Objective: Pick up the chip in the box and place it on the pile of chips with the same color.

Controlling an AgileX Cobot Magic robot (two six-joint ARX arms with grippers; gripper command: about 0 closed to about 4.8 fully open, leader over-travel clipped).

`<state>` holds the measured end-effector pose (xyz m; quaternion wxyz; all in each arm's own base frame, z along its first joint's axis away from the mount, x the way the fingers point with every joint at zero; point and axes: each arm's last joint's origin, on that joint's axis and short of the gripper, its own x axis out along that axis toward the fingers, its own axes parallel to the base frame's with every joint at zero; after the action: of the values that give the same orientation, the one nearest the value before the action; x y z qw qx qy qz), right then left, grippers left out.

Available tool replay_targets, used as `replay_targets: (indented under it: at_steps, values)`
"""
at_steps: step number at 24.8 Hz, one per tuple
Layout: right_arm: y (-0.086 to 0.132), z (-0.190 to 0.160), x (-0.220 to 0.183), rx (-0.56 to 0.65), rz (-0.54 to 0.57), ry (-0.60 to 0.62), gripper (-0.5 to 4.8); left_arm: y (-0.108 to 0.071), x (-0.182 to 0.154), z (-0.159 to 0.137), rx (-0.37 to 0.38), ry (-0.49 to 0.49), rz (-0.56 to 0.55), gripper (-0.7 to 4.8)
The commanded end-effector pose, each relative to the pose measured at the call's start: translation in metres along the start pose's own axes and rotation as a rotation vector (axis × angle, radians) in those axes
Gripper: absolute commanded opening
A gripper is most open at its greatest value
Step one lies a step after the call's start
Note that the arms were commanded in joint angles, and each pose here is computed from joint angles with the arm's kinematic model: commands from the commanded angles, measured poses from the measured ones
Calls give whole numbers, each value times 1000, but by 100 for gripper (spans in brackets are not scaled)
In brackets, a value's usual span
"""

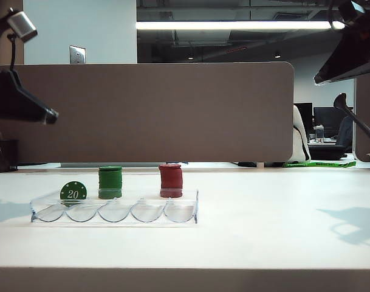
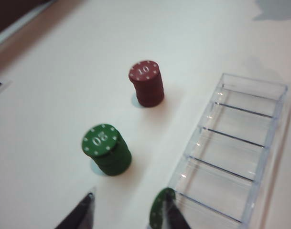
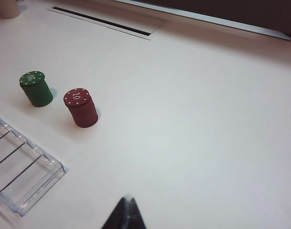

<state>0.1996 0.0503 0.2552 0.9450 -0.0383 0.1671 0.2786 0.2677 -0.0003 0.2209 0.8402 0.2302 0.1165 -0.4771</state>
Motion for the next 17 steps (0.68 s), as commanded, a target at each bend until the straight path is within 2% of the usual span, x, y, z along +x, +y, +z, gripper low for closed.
replay_targets:
  at_steps: [1, 4, 11, 17]
  values:
    - [0, 3, -1, -9, -4, -21, -1, -1, 7, -11, -52, 19, -48, 191]
    - [0, 3, -1, -9, -4, -21, -1, -4, 18, -14, -32, 31, -83, 247]
    - [0, 3, -1, -9, -4, -20, -1, -10, 44, -23, -22, 77, -141, 247]
    - [0, 2, -1, -6, -3, -13, -1, -6, 50, -29, -5, 94, -120, 247]
